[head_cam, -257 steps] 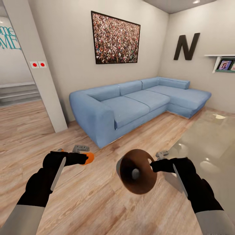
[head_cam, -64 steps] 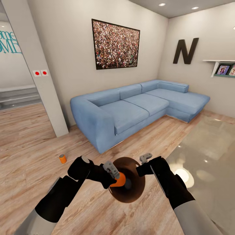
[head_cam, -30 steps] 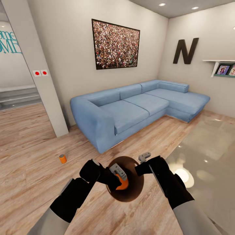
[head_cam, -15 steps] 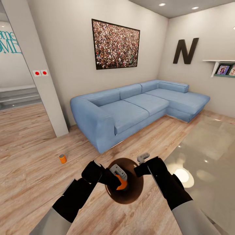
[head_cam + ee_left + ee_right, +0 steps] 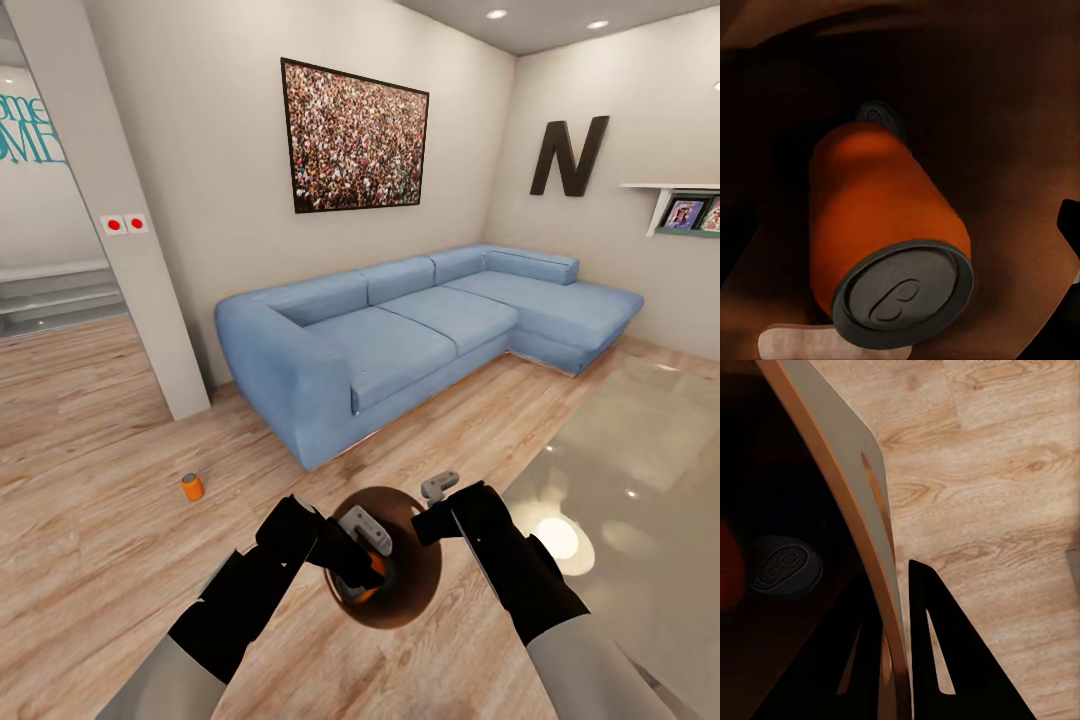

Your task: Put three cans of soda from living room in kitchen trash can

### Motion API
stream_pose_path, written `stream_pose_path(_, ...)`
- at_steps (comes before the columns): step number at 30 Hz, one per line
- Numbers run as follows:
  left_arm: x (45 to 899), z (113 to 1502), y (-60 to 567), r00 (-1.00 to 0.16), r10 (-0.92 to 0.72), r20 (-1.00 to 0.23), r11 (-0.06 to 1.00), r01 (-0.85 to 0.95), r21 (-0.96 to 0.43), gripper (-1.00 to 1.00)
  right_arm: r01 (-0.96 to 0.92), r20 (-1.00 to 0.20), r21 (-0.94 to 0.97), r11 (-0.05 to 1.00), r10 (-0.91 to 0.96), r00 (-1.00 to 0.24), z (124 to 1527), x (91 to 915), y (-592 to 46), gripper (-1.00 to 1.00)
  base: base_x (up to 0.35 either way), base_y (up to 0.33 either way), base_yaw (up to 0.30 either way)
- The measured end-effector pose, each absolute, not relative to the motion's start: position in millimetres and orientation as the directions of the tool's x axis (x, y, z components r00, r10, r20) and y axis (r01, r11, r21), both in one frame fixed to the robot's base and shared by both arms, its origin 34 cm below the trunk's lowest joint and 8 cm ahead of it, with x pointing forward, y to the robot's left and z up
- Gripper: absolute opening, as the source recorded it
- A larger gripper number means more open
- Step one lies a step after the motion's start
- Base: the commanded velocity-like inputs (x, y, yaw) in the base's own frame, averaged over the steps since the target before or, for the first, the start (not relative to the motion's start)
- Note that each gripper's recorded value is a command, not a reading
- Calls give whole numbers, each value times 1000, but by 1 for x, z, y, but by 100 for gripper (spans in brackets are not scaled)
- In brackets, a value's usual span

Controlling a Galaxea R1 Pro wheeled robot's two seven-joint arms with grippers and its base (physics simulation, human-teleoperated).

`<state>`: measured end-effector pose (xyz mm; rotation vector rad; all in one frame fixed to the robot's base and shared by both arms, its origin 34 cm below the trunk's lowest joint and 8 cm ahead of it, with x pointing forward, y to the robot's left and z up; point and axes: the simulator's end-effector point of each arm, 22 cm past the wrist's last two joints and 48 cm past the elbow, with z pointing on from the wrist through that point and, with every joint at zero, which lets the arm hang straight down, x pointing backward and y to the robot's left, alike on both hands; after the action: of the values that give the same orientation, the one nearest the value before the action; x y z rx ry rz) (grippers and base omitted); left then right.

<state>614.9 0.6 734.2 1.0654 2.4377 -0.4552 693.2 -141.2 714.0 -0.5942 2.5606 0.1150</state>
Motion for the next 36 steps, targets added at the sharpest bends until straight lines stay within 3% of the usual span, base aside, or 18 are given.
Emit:
stream_pose_path(17,617,742,3,-600,597,-532,646,753,-124,100,-434,-499,-21,901,-385,-776,716,693,-139,-100,0,0,0)
stream_pose_path(23,635,779,10,-529,599,-601,648,761,-24,100,-435,-519,6,900,-369,-771,724,694,-132,-100,0,0,0)
stream_pose_path(36,614,802,9,-489,599,-634,562,821,-103,100,-424,-519,6,906,-360,-776,724,696,-137,-100,0,0,0)
